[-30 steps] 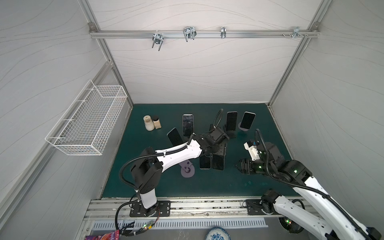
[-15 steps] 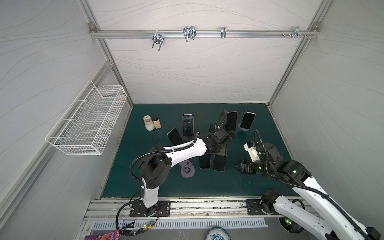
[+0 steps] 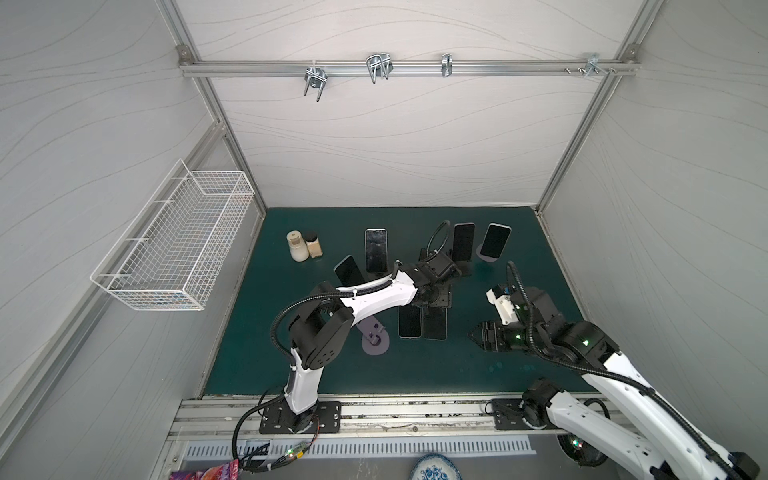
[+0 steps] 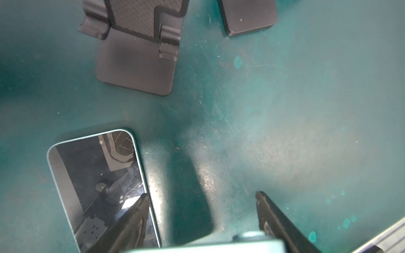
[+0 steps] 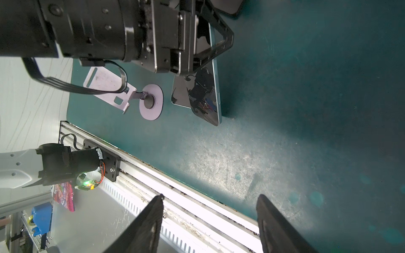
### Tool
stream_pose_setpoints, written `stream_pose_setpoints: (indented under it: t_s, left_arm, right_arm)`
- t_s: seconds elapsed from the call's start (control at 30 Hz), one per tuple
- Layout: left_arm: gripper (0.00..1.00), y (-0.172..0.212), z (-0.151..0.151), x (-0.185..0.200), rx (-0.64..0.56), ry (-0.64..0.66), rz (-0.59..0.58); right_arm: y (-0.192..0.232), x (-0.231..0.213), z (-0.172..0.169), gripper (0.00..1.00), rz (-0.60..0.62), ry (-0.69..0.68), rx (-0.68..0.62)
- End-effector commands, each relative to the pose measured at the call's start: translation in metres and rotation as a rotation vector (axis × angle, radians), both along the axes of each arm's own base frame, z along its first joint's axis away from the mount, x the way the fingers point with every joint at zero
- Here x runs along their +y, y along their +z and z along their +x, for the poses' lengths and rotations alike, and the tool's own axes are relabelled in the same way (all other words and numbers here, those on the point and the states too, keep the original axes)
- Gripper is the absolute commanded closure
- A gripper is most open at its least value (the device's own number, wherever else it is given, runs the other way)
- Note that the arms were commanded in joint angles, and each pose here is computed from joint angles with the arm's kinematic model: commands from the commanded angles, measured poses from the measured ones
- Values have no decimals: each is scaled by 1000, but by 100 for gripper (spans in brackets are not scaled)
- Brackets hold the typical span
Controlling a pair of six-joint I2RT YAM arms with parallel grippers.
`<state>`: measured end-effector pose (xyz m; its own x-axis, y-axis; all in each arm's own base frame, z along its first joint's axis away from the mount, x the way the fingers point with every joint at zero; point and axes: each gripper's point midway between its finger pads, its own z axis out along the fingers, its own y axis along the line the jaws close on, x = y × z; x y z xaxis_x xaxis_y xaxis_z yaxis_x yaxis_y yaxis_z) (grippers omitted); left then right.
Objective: Remove the phone from the phone stand
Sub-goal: 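Lower the teal phone flat onto the table beside the other phone, then open the left gripper to release the teal phone on the table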
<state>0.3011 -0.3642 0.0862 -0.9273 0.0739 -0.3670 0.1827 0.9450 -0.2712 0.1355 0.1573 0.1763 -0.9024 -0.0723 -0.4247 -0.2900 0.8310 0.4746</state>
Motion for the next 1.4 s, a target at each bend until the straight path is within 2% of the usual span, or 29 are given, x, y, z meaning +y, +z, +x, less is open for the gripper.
stream_pose_setpoints:
  t_s: [0.0,0.3,1.37]
  left_arm:
    - [63,13,10,-10,-12,14,-36]
    - [62,2,11,-17,43,-8,-54]
    - [60,-25,12,-10,73,-4,3]
  right_arm:
    - [-4,-2,-4,32,-2,-11,33]
    - [-9,-1,-5,32,-1,-13,48]
    - [-27,1,-10,33,1,-26,111]
